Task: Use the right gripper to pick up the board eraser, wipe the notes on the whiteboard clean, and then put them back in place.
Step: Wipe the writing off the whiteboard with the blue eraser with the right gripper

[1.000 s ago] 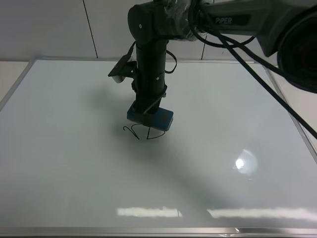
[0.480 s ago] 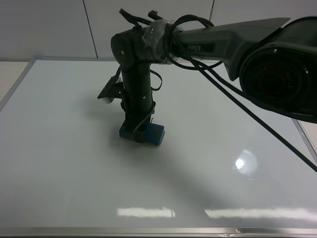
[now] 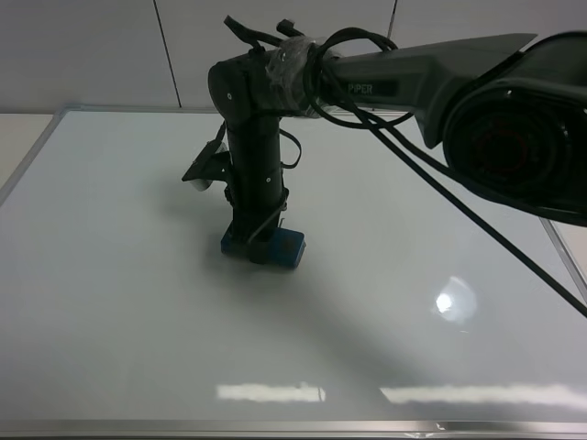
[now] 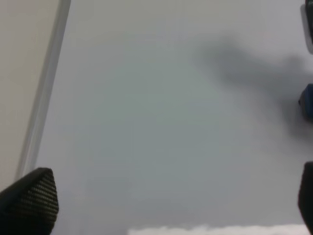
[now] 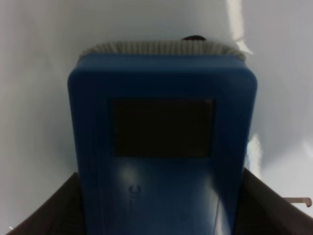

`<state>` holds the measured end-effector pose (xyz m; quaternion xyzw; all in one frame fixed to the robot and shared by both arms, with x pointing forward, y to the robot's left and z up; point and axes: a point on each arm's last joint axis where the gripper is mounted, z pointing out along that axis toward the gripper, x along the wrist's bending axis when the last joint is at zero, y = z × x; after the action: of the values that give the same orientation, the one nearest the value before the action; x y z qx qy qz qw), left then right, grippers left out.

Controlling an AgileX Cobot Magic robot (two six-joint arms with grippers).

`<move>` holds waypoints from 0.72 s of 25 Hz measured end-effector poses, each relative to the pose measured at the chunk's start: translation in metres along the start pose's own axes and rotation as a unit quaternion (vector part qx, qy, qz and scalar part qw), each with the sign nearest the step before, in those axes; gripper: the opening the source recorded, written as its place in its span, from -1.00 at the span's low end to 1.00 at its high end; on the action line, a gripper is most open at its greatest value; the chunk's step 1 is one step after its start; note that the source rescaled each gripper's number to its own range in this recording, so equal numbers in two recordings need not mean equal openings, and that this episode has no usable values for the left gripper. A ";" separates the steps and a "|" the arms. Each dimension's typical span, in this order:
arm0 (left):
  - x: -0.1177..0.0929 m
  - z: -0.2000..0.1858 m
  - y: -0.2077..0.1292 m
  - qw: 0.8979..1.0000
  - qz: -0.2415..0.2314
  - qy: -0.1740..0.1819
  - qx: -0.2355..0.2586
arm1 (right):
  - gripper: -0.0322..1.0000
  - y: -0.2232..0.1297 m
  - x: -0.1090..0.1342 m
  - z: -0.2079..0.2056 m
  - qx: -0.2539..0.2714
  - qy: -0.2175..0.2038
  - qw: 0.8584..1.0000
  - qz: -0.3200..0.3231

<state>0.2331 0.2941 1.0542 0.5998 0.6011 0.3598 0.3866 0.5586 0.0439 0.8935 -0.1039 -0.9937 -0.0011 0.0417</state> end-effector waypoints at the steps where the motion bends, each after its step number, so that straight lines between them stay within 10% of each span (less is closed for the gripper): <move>1: 0.000 0.000 0.000 1.000 0.000 0.000 0.000 | -0.89 -0.002 -0.003 0.000 -0.005 0.006 1.000 0.008; 18: 0.000 0.000 0.000 1.000 0.000 0.000 0.000 | -0.89 -0.055 -0.075 -0.007 -0.021 0.018 0.992 0.120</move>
<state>0.2331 0.2941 1.0542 0.5998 0.6011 0.3598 0.3866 0.6206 -0.0259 0.8951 -0.2234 -0.9728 -0.0190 0.0576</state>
